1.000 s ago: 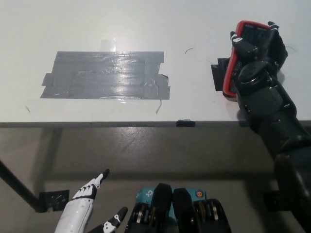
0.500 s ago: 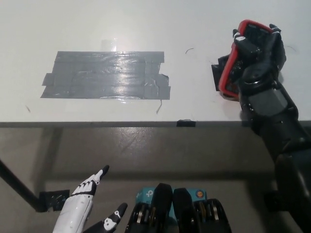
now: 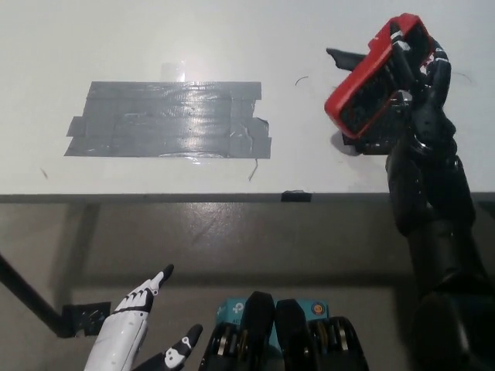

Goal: The robot first picks the multimeter with right hand and then unfolds the black stand on the back of it using left hand

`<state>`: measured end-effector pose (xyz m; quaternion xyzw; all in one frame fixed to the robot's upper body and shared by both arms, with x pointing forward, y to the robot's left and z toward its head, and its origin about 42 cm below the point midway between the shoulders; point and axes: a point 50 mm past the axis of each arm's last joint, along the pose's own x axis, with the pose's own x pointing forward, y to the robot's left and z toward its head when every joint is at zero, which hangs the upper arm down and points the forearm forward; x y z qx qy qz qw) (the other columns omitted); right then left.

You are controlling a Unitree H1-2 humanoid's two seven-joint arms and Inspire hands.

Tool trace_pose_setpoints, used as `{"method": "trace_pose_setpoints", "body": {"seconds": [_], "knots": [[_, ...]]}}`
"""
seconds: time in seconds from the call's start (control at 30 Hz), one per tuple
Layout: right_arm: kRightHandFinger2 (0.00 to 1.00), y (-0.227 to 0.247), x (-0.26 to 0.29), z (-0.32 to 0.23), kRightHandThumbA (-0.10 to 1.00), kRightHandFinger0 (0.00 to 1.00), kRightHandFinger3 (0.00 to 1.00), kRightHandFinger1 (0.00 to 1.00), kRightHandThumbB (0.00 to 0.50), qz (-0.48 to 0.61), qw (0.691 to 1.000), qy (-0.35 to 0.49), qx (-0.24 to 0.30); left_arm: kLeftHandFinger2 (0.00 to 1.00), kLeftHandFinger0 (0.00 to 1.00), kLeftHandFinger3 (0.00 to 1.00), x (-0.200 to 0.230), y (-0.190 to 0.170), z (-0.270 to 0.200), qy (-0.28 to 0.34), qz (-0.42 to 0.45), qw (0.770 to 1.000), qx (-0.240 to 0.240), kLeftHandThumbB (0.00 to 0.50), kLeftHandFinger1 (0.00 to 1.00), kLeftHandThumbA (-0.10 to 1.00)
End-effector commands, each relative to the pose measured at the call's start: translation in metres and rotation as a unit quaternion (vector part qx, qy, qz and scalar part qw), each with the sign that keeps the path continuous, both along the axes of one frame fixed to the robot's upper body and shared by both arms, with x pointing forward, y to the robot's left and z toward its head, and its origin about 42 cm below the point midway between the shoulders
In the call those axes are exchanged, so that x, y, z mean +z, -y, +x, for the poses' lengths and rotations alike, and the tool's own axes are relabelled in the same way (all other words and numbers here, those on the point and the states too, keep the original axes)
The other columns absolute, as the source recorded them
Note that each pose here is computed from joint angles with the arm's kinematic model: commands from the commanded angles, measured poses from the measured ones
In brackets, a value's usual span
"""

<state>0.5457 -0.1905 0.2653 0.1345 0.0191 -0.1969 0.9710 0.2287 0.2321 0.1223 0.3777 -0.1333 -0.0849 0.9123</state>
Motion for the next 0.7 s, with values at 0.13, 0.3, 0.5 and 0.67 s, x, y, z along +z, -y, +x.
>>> {"method": "trace_pose_setpoints", "body": {"seconds": [0.13,0.3,0.5,0.67], "knots": [[0.67,-0.027,0.128,-0.051,-0.1,0.0,1.0,0.28,0.106,0.395,0.836,0.262,0.277,1.0,1.0,1.0,0.001,-0.005,-0.014,0.015,-0.016,1.0,-0.009,0.031,1.0,0.73],[0.83,-0.041,0.11,-0.076,-0.1,0.0,0.87,0.33,0.184,0.436,0.768,0.304,0.358,1.0,1.0,1.0,0.021,0.004,-0.02,0.053,-0.116,0.992,-0.022,0.054,1.0,0.62],[0.6,-0.057,0.083,-0.119,-0.1,0.0,0.59,0.24,0.175,0.442,0.724,0.334,0.41,1.0,1.0,1.0,0.08,0.021,-0.022,0.153,-0.197,0.966,-0.064,0.065,1.0,0.51],[0.61,-0.07,0.079,-0.155,-0.1,0.0,0.62,0.18,0.108,0.46,0.701,0.335,0.43,1.0,1.0,1.0,0.144,0.038,-0.021,0.263,-0.189,0.941,-0.096,0.081,1.0,0.66]]}}
